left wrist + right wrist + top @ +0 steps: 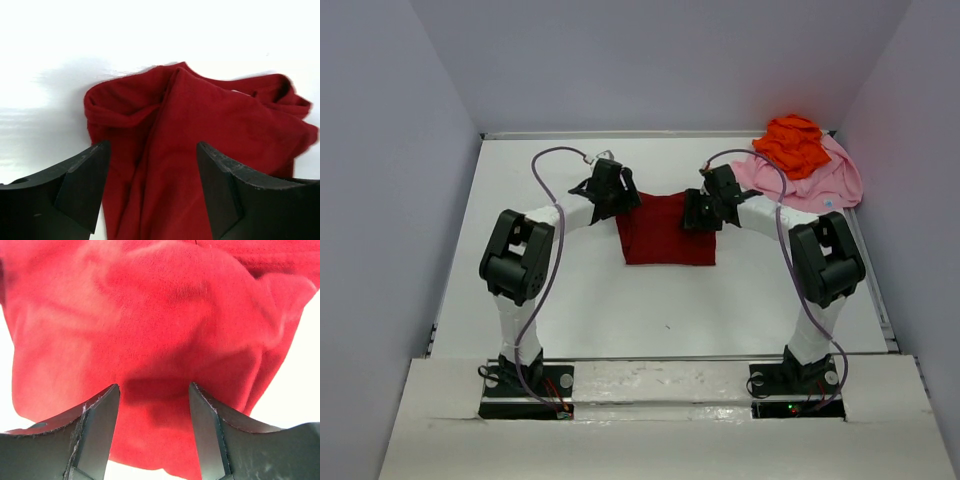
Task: Fold and stack the t-shirts
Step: Smooth out the square-folded T-shirt at the center of the board.
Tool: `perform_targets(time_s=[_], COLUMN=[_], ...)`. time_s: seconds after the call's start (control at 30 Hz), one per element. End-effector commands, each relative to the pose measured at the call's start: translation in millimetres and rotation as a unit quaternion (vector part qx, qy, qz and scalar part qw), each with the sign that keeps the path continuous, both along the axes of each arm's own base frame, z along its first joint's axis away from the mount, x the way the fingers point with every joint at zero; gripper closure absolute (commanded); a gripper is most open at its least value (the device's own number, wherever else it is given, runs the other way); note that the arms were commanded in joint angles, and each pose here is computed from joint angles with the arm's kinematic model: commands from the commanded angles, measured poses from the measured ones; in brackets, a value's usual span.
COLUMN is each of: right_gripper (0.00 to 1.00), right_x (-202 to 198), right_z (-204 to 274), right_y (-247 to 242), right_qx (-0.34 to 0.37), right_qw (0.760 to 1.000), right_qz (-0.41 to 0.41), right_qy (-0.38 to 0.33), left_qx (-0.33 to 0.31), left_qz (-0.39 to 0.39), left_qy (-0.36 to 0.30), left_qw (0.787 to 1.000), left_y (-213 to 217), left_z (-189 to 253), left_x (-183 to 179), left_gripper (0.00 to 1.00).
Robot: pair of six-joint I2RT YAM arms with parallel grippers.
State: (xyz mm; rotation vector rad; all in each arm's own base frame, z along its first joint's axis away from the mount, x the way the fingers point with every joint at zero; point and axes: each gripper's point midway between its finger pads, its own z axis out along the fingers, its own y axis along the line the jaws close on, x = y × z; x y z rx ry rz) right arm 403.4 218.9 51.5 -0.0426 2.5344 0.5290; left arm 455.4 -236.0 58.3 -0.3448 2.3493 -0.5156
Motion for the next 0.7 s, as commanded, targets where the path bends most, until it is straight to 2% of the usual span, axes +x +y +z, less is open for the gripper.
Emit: perform_targets(time_s=[0.0, 0.07, 0.17, 0.27, 0.3, 0.33, 0.53, 0.67], right_gripper=[0.37, 0.37, 0.36, 0.36, 0.36, 0.36, 0.37, 0.37], right_x=[-3, -8, -19, -37, -43, -47, -81, -88], right_z=[55, 80, 97, 92, 87, 82, 35, 17], right_y=[-2, -8, -22, -36, -39, -43, -61, -66], right_qx=[0.017, 0.022, 0.019, 0.014, 0.015, 0.012, -0.001, -0.009], right_qw=[0.999, 0.997, 0.994, 0.994, 0.994, 0.993, 0.992, 0.991], right_qz=[0.005, -0.004, -0.029, -0.057, -0.070, -0.078, -0.117, -0.124], right_qy=[-0.050, -0.077, -0.100, -0.094, -0.087, -0.084, -0.050, -0.040], left_qx=[-0.012, -0.018, -0.036, -0.058, -0.061, -0.071, -0.093, -0.088], left_qz=[0.015, 0.020, 0.013, 0.000, -0.001, -0.003, -0.015, -0.010], left_qy=[-0.102, -0.138, -0.149, -0.127, -0.109, -0.115, -0.086, -0.073], left_qw=[0.995, 0.990, 0.988, 0.990, 0.992, 0.991, 0.992, 0.993], left_y=[12, 17, 20, 19, 19, 19, 10, 15], left_z=[104, 142, 161, 147, 124, 127, 76, 47], left_x=[3, -6, -28, -56, -69, -80, -150, -166], left_gripper=[0.21, 0.21, 0.21, 0.21, 0.21, 0.21, 0.21, 0.21])
